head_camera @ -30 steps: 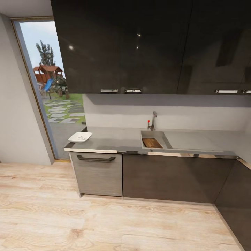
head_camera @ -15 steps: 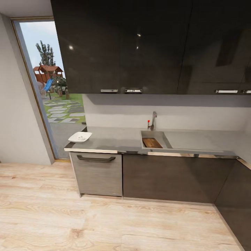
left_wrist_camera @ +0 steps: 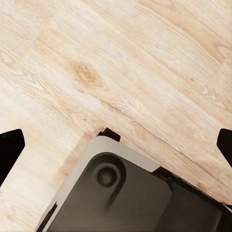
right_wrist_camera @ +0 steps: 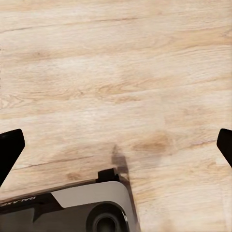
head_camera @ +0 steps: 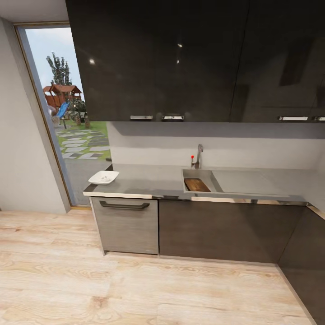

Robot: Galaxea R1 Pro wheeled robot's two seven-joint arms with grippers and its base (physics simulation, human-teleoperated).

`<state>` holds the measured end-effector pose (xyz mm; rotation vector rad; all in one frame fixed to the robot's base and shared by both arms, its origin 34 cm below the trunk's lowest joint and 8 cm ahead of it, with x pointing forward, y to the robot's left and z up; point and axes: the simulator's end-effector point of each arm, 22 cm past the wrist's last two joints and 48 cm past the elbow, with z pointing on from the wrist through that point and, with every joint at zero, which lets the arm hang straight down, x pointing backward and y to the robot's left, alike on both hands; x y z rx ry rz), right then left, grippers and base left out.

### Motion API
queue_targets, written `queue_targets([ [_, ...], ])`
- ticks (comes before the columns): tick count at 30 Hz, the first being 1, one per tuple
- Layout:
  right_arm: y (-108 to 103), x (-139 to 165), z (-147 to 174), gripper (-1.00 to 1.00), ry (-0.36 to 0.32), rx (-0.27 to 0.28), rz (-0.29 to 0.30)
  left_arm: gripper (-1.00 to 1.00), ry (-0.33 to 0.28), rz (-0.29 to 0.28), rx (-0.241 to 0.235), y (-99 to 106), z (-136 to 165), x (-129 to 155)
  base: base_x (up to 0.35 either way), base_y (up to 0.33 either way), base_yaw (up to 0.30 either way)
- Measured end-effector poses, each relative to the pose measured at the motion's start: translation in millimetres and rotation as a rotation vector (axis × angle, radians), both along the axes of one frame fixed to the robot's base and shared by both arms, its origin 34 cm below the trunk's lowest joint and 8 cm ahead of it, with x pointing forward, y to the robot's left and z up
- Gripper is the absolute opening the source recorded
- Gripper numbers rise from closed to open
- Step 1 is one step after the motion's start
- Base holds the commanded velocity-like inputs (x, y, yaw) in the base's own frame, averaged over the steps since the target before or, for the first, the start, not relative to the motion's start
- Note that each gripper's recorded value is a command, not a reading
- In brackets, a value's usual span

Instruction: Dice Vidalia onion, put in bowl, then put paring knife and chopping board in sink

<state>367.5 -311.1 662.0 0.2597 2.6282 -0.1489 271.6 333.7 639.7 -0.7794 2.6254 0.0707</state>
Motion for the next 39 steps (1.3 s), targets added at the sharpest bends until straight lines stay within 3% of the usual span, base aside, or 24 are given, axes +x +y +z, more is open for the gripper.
queue_targets([
  [39,-0.1,0.0,0.0,1.0,0.0,0.0,0.0,1.0,0.0,-0.001,0.0,0.1,0.0,0.0,0.0,0.0,0.0],
])
